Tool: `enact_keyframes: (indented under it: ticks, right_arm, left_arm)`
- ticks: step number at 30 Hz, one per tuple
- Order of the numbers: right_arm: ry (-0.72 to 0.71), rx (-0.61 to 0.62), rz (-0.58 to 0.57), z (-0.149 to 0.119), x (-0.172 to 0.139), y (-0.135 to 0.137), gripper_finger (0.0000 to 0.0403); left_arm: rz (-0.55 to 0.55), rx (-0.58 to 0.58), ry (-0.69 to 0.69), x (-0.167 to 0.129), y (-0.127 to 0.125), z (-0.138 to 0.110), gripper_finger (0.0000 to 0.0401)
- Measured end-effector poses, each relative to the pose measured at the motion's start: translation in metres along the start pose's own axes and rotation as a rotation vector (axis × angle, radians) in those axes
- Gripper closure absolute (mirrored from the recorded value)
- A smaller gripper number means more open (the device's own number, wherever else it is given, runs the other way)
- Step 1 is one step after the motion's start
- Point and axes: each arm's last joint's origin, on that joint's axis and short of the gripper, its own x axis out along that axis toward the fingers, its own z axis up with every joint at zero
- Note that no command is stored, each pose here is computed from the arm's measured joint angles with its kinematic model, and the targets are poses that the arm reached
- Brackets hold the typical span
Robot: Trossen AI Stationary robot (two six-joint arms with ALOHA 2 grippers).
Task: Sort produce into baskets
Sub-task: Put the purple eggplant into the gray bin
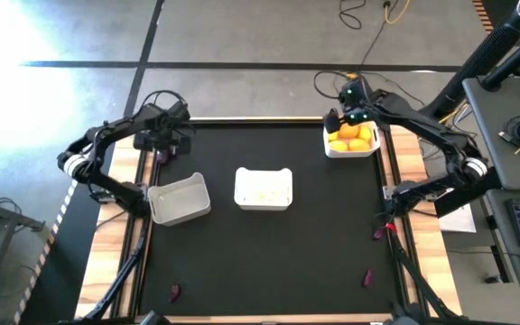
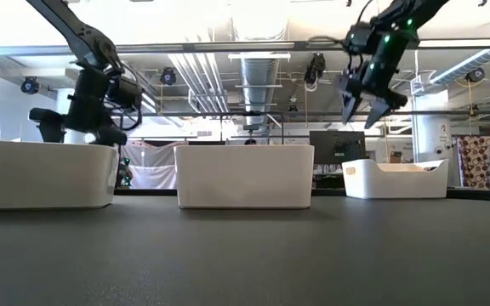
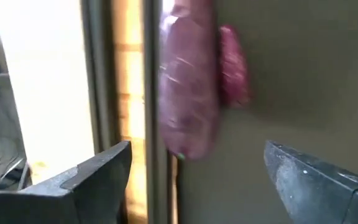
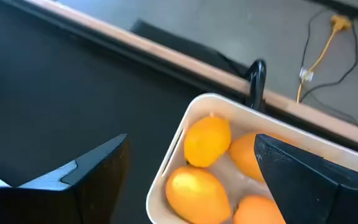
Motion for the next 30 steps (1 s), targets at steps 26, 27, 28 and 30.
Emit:
enact_keyframes:
  ticks: [26, 27, 28, 30]
  right_arm:
    - [0.007, 0.025, 0.029, -0.047, -0.014, 0.004, 0.0078]
    - [0.002, 0.025, 0.031, -0.046, -0.014, 0.004, 0.0078]
    - [-0.004, 0.023, 0.033, -0.045, -0.013, 0.004, 0.0078]
    - [-0.028, 0.017, 0.04, -0.043, -0.014, 0.005, 0.0078]
  left_arm:
    - [0.072, -0.289, 0.005, 0.058, -0.029, 0.013, 0.0158]
    - [0.069, -0.28, 0.005, 0.058, -0.029, 0.013, 0.0173]
    - [0.066, -0.269, 0.006, 0.058, -0.029, 0.013, 0.0189]
    - [0.057, -0.236, 0.005, 0.056, -0.032, 0.011, 0.0226]
